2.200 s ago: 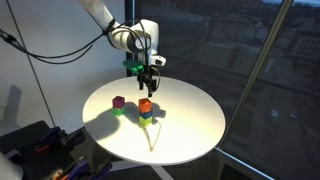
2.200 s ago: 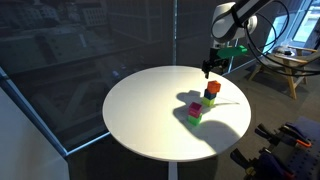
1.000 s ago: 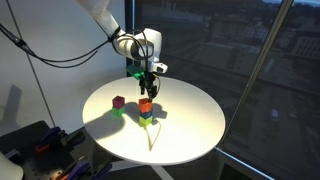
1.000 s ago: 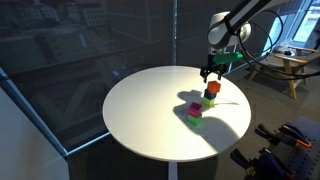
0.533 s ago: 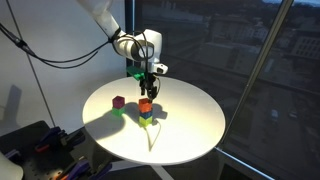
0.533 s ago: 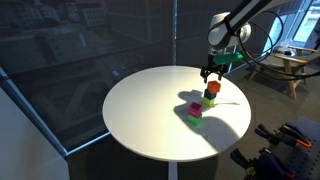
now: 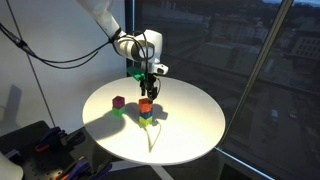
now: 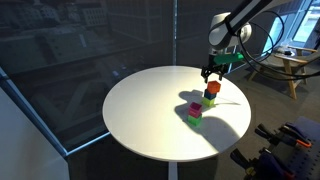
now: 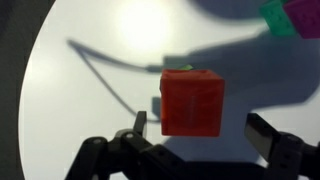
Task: Place the orange block on the table
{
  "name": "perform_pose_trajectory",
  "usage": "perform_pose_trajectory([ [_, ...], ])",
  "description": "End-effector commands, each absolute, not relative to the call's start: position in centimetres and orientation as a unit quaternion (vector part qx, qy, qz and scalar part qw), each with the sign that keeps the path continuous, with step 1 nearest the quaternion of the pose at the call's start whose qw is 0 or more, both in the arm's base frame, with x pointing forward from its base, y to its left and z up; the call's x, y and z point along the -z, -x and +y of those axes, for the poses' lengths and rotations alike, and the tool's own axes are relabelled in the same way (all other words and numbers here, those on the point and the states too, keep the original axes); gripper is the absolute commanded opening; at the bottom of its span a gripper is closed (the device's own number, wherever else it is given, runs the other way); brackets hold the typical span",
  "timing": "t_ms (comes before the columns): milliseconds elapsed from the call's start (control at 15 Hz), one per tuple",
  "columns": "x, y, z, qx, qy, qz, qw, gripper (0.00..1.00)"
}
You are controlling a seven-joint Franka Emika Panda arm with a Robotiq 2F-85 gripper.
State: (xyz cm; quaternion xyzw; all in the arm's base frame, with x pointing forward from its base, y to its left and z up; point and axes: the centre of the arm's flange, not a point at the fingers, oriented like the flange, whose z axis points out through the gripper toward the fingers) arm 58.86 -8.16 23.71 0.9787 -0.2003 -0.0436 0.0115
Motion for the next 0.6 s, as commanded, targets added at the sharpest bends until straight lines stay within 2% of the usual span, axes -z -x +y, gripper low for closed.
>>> perform_pose_trajectory([
  [0,-24.3,-57.9,-8.3,0.04,-0.977,-0.211,0.007,1.0],
  [533,-24.4,-56.5,-8.9,0.047,-0.976,-0.214,0.003,1.0],
])
